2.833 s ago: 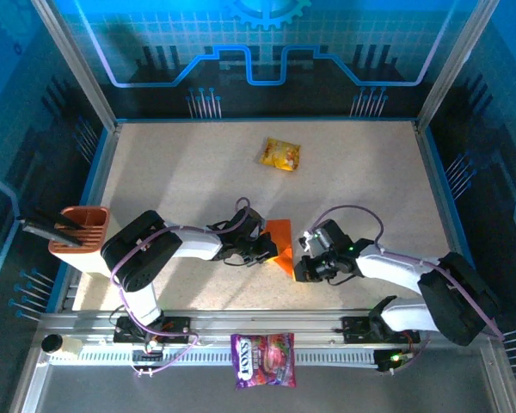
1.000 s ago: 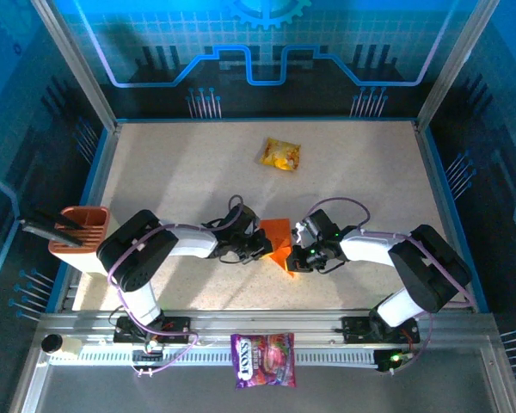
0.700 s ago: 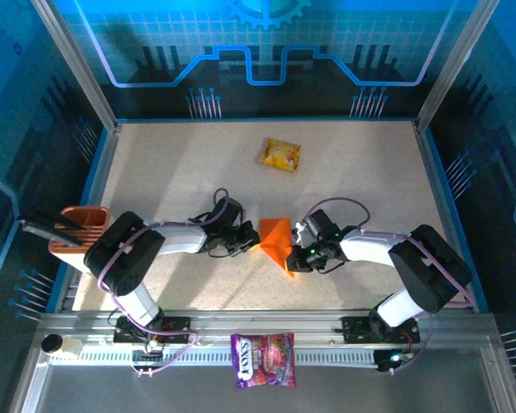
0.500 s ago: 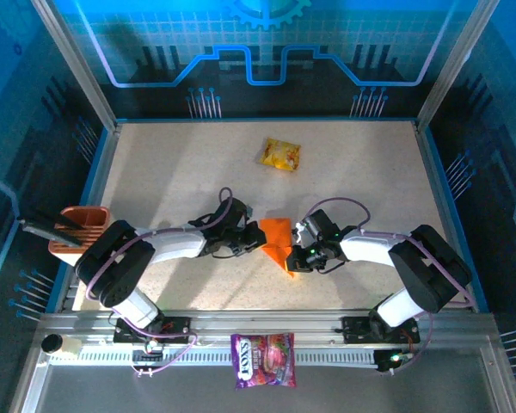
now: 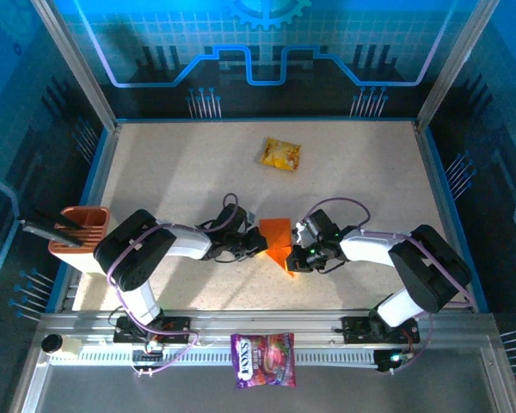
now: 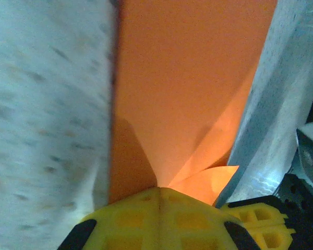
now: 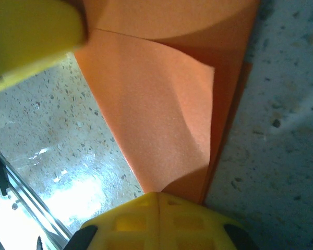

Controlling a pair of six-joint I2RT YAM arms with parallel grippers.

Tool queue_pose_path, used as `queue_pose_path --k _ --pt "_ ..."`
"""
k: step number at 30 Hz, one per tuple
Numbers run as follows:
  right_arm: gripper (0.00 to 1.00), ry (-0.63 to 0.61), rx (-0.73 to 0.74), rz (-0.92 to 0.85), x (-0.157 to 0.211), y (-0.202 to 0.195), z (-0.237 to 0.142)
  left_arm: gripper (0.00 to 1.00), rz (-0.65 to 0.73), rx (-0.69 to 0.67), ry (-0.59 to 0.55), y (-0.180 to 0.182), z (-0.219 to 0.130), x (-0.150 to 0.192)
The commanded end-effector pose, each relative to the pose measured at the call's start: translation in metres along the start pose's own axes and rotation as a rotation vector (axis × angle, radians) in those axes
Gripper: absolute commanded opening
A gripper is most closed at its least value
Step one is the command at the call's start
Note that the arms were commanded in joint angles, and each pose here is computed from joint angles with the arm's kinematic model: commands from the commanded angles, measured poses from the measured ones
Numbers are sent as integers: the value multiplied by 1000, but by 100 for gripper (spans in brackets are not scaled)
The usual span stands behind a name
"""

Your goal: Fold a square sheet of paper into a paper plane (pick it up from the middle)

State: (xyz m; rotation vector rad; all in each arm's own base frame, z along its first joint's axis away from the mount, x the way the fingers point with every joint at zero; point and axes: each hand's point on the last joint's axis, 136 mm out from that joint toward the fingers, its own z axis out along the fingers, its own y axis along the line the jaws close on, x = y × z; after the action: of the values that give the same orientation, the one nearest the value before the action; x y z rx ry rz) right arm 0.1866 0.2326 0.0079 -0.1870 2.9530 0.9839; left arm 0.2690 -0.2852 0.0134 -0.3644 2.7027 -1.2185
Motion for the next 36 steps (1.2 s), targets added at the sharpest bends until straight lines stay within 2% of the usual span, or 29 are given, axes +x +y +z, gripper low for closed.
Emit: queue_pose_path --k 1,6,12,15,18,21,27,36 --pt "0 66 212 108 31 -56 3 4 -3 -32 -54 27 -11 -17" --pt "0 67 208 103 29 -54 3 4 13 -33 -61 28 -17 -22" --pt "0 60 203 97 27 -52 1 6 36 37 -114 -5 -34 -29" --pt "0 54 199 96 25 -49 -1 7 117 64 -96 -34 -34 -21" --pt "0 49 195 92 23 -47 -2 7 209 75 -28 -56 -22 -4" --pt "0 46 187 91 21 -44 -3 6 201 44 24 -48 -5 4" --pt "0 20 137 64 10 -28 -7 4 141 -27 55 -14 15 9" --pt "6 -100 37 -44 -18 28 -23 2 128 -135 60 17 15 14"
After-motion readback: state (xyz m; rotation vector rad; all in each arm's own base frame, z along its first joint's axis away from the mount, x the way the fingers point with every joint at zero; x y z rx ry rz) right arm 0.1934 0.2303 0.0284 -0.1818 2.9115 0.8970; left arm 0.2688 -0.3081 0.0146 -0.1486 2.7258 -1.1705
